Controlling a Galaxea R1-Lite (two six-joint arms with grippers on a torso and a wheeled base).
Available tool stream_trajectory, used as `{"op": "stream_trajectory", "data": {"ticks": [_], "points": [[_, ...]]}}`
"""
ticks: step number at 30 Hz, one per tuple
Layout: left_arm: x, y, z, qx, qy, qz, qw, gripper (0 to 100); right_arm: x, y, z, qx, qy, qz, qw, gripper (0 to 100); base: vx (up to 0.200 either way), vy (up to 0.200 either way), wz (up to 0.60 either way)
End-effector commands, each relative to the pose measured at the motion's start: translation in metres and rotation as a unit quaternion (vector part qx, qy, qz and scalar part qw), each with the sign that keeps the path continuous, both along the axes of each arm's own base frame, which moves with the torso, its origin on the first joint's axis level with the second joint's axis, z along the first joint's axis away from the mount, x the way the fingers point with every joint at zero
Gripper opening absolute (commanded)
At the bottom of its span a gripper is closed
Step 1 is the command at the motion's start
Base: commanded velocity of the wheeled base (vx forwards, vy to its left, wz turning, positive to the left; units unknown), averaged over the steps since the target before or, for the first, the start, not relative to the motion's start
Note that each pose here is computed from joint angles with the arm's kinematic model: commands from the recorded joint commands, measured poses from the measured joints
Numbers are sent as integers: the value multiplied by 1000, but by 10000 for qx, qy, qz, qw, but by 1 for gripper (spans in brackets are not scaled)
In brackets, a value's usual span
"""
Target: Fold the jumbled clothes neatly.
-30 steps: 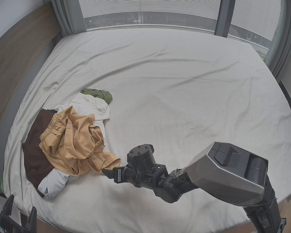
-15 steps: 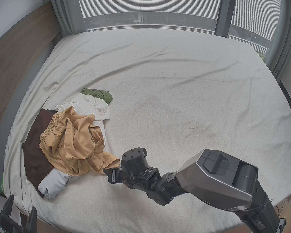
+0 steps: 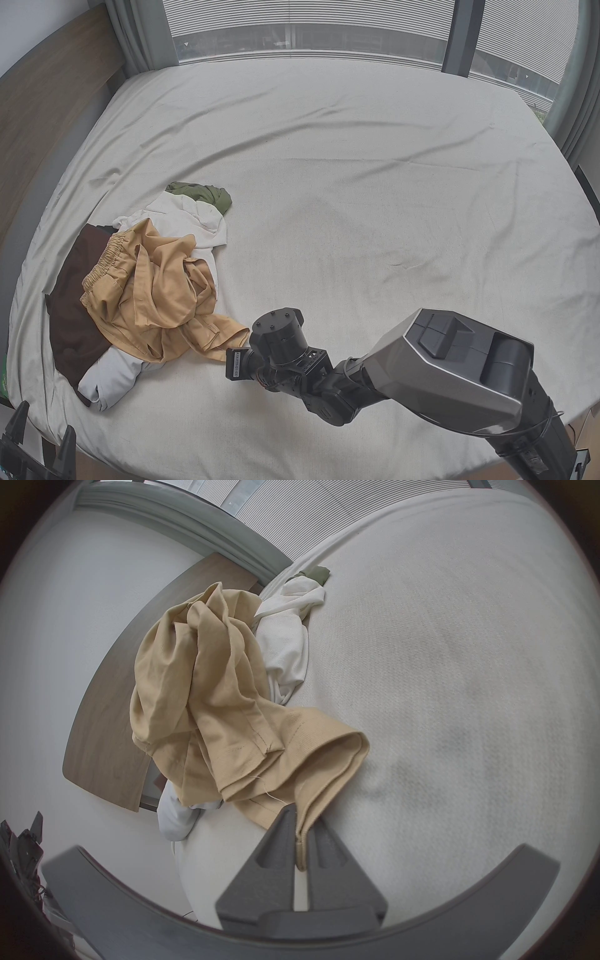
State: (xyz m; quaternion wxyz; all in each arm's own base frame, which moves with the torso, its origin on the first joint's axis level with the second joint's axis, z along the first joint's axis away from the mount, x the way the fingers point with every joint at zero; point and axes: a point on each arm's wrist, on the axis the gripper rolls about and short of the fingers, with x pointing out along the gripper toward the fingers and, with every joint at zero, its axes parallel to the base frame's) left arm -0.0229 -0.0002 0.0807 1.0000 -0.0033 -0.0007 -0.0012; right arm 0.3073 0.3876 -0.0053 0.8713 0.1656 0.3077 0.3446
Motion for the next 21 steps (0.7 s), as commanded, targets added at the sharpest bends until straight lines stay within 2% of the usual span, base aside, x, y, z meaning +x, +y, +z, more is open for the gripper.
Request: {"op": "stream_trajectory", "data": {"ticks": [1,12,21], "points": [[0,0,-5,2,7,4,10000,100,-8,-11,14,-54,42,-15,10000,0,0,0,0],[0,0,-5,2,7,4,10000,100,-19,-42,16,-392,258,-191,9987,0,0,0,0],[0,0,-5,2,7,-4,10000,100,-21,-71,32,-522,274,-417,9974,0,0,0,0]]}}
